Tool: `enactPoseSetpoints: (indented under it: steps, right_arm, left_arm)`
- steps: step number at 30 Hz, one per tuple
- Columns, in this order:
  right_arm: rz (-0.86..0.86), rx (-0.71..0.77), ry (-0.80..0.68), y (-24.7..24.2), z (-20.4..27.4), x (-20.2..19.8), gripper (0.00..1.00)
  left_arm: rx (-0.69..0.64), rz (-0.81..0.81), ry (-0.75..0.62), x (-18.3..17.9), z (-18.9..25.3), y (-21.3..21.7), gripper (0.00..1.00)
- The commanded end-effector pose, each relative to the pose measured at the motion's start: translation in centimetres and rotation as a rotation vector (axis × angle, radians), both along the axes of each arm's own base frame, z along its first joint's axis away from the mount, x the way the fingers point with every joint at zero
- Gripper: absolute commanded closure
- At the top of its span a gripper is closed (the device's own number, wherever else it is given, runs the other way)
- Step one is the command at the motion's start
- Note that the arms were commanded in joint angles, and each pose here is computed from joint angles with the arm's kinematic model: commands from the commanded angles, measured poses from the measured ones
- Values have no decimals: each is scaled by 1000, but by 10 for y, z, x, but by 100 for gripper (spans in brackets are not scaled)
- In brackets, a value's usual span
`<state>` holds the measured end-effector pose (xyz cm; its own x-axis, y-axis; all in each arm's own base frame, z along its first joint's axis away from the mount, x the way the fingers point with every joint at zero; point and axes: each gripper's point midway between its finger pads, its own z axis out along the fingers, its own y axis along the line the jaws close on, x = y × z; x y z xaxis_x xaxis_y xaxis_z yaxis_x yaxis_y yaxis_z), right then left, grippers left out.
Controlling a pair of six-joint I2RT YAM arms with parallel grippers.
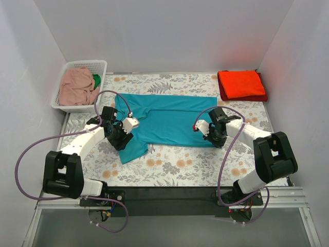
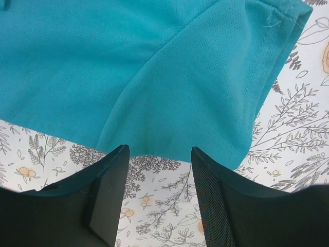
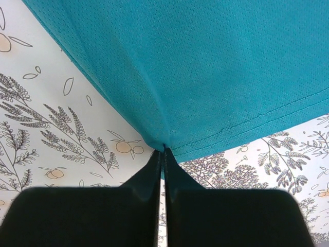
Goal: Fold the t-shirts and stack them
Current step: Fold the tshirt
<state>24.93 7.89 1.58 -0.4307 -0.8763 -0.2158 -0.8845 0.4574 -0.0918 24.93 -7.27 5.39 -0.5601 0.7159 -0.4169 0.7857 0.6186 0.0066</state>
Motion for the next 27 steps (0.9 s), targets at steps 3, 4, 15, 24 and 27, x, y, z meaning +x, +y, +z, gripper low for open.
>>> enactPoseSetpoints:
  steps: [3,4,15,24,27]
  right_arm:
    - [7,-17,12,-2,-8,2,99]
    - [7,-17,13,-2,-8,1,99]
    - [5,-17,17,-2,-7,3,99]
    - [26,38,57,-6,7,-18,99]
    - [46,54,47,-10,19,-23,99]
  left_arm:
    - [27,-84,17,-8,-23,4,50]
    - [32,-86,23,-10,-27,5,50]
    - [62,-124,91,-35,-57,12,80]
    - [54,-114,147,-68,-24,16,100]
    - [22,-109,144,-73,-3,12,100]
